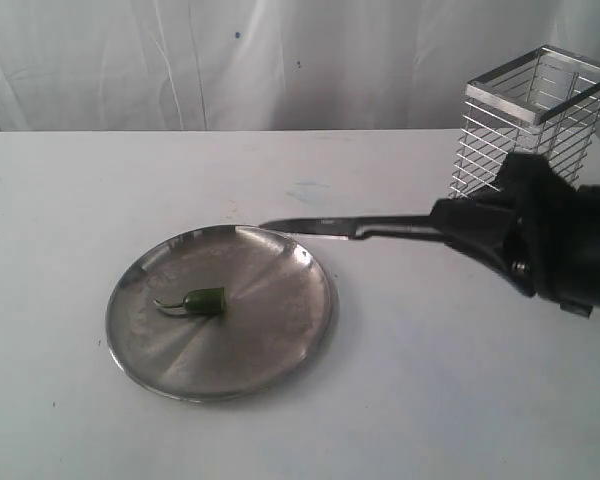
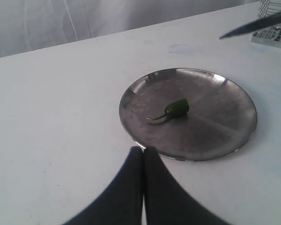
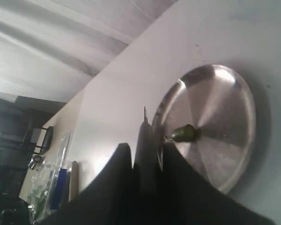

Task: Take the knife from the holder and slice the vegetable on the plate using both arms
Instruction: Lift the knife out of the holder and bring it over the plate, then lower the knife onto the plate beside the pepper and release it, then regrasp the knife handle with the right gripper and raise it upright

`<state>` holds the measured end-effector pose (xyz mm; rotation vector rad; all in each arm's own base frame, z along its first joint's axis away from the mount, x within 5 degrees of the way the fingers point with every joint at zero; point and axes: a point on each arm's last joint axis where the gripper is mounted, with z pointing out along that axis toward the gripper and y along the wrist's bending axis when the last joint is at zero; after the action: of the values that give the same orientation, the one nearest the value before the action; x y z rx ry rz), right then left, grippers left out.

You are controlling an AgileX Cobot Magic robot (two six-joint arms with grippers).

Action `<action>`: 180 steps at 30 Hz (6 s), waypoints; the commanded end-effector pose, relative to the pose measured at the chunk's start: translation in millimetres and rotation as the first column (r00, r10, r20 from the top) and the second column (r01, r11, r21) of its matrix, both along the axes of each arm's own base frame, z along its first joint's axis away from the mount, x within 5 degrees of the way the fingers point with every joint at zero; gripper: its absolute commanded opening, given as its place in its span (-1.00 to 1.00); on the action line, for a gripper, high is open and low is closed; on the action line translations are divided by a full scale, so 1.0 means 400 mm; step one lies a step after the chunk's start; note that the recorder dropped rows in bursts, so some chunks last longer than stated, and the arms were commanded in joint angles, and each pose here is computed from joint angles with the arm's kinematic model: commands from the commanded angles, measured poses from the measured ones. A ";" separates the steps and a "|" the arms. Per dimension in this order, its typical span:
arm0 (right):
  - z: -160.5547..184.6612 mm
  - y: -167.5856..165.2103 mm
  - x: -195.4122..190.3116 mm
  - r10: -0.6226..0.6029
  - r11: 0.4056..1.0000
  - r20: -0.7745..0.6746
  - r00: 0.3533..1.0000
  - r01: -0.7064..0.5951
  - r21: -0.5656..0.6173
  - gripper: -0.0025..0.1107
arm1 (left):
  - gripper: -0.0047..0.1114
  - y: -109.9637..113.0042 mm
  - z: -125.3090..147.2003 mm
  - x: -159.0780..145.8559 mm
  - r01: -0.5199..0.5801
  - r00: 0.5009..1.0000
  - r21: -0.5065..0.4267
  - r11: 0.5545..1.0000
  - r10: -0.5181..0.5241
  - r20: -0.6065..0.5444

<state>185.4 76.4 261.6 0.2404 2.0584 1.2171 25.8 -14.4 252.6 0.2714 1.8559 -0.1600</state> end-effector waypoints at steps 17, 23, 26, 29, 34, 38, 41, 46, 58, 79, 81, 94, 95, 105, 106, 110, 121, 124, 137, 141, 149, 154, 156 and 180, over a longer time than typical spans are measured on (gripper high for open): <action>-0.157 0.053 0.254 0.132 0.991 -0.250 0.959 -0.120 0.063 -0.96 | -0.92 -0.002 -0.002 -0.004 0.013 1.000 -0.009 1.000 -0.013 -0.004; -0.215 0.055 0.336 0.103 0.995 -0.276 0.956 -0.104 0.011 -0.96 | -0.92 -0.002 -0.002 -0.004 0.013 1.000 -0.009 1.000 -0.013 -0.004; -0.232 0.077 0.356 0.221 0.975 -0.247 0.944 -0.206 0.086 -0.96 | -0.92 -0.002 -0.002 -0.004 0.013 1.000 -0.009 1.000 -0.013 -0.004; -0.247 0.088 0.370 0.287 0.956 -0.222 0.932 -0.265 0.125 -0.96 | -0.92 -0.002 -0.002 -0.004 0.013 1.000 -0.010 1.000 -0.013 -0.004; -0.280 0.089 0.377 0.316 0.949 -0.171 0.933 -0.311 0.057 -0.96 | -0.92 -0.003 -0.002 -0.004 0.014 1.000 -0.013 1.000 -0.014 -0.004; -0.285 0.088 0.377 0.329 0.944 -0.141 0.934 -0.329 0.024 -0.96 | -0.92 -0.003 -0.002 -0.004 0.014 1.000 -0.013 1.000 -0.014 -0.004; -0.285 0.088 0.377 0.330 0.944 -0.139 0.934 -0.330 0.023 -0.95 | -0.92 -0.003 -0.002 -0.004 0.024 1.000 -0.014 1.000 -0.024 -0.006; -0.293 0.082 0.383 0.293 0.954 -0.157 0.943 -0.300 -0.018 -0.74 | -0.92 -0.004 -0.002 -0.004 0.025 1.000 -0.017 1.000 -0.025 -0.006; -0.324 0.064 0.383 0.261 0.939 -0.212 0.942 -0.299 -0.172 -0.25 | -0.92 -0.004 -0.002 -0.004 0.025 1.000 -0.017 1.000 -0.025 -0.006; -0.090 0.088 0.385 0.445 0.837 -0.179 0.878 -0.479 -0.266 -0.07 | -0.92 -0.004 -0.002 -0.004 0.024 1.000 -0.017 1.000 -0.024 -0.005; -0.062 0.105 0.394 0.459 0.756 -0.294 0.839 -0.542 -0.368 -0.07 | -0.92 -0.004 0.000 -0.004 0.023 1.000 -0.019 1.000 -0.023 0.002; -0.173 0.145 0.515 0.511 0.321 -0.543 0.666 -0.734 -0.599 -0.06 | -0.92 -0.004 -0.001 -0.004 0.023 1.000 -0.018 1.000 -0.023 0.000; -0.183 0.146 0.518 0.520 0.312 -0.542 0.660 -0.737 -0.599 -0.03 | -0.92 -0.004 -0.001 -0.004 0.023 1.000 -0.018 1.000 -0.023 0.000; -0.258 0.181 0.527 0.640 0.327 -0.496 0.587 -0.792 -0.515 0.23 | -0.92 -0.004 -0.001 -0.004 0.023 1.000 -0.018 1.000 -0.023 0.000; -0.261 0.186 0.528 0.651 0.338 -0.484 0.584 -0.795 -0.504 0.23 | -0.92 -0.004 -0.001 -0.004 0.023 1.000 -0.018 1.000 -0.023 0.000; -0.277 0.194 0.529 0.680 0.339 -0.464 0.568 -0.805 -0.488 0.23 | -0.92 -0.004 -0.001 -0.004 0.023 1.000 -0.018 1.000 -0.023 0.000; -0.331 0.201 0.524 0.714 0.321 -0.482 0.508 -0.849 -0.420 0.19 | -0.92 -0.004 -0.001 -0.004 0.023 1.000 -0.018 1.000 -0.023 0.000; -0.349 0.201 0.522 0.715 0.314 -0.499 0.490 -0.863 -0.396 0.10 | -0.92 -0.004 -0.001 -0.004 0.023 1.000 -0.018 1.000 -0.023 0.000; -0.363 0.197 0.512 0.781 0.204 -0.481 0.398 -0.891 -0.405 -0.96 | -0.92 -0.004 -0.001 -0.004 0.023 1.000 -0.018 1.000 -0.023 0.000; -0.324 0.197 0.512 0.785 0.209 -0.459 0.416 -0.876 -0.435 -0.96 | -0.92 -0.004 -0.001 -0.004 0.023 1.000 -0.018 1.000 -0.023 0.000; -0.088 0.193 0.448 0.700 0.240 -0.450 0.555 -0.776 -0.584 -0.96 | -0.92 -0.003 0.008 -0.001 0.017 0.999 -0.026 1.000 -0.016 0.037; 0.034 0.188 0.287 0.545 0.165 -0.527 0.653 -0.699 -0.696 -0.96 | -0.92 -0.002 0.014 0.001 0.013 0.998 -0.039 0.999 -0.010 0.065; 0.065 0.170 0.217 0.359 0.191 -0.543 0.759 -0.629 -0.753 -0.96 | -0.92 -0.005 0.013 0.000 0.020 0.998 -0.056 0.998 -0.017 0.056; 0.096 0.153 -0.037 0.394 0.584 -0.051 0.918 -0.293 -0.757 -0.96 | -0.92 0.000 -0.001 0.035 -0.025 0.978 -0.231 0.973 0.072 0.198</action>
<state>152.2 125.3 306.8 -0.6671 2.4607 0.4296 34.2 -15.7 254.6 0.1729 1.7209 -0.2424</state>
